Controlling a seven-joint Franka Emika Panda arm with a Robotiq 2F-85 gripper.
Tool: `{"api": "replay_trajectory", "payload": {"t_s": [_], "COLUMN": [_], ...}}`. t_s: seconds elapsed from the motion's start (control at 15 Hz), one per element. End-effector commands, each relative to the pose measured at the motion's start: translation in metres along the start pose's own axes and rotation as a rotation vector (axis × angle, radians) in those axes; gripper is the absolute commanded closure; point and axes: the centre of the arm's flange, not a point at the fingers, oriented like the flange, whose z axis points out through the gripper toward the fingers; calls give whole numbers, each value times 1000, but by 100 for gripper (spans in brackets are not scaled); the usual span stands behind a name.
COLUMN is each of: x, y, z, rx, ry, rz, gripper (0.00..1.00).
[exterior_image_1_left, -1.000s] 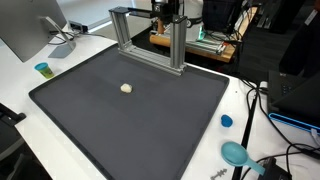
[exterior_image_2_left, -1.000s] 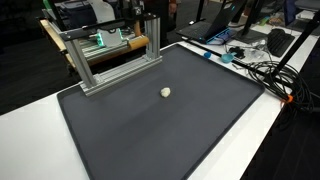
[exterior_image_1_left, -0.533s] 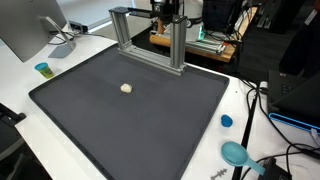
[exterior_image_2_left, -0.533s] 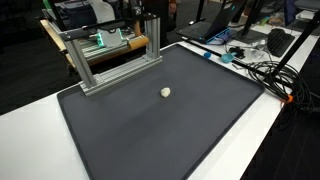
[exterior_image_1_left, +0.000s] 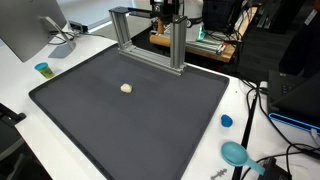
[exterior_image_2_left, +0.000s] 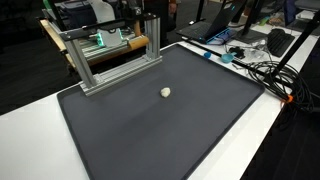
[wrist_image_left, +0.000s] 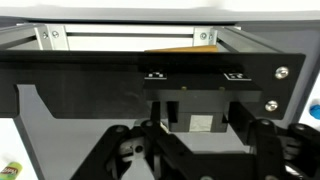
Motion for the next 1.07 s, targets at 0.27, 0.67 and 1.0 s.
{"api": "replay_trajectory", "payload": {"t_s": [0.27, 0.67, 1.0], "x": [-11, -8, 5], "y": [-2, -8, -8], "z": [4, 1, -7], "rx": [-20, -36, -11], "ry": [-30, -25, 35], "rz": [55, 91, 92], "gripper": [55, 79, 79]}}
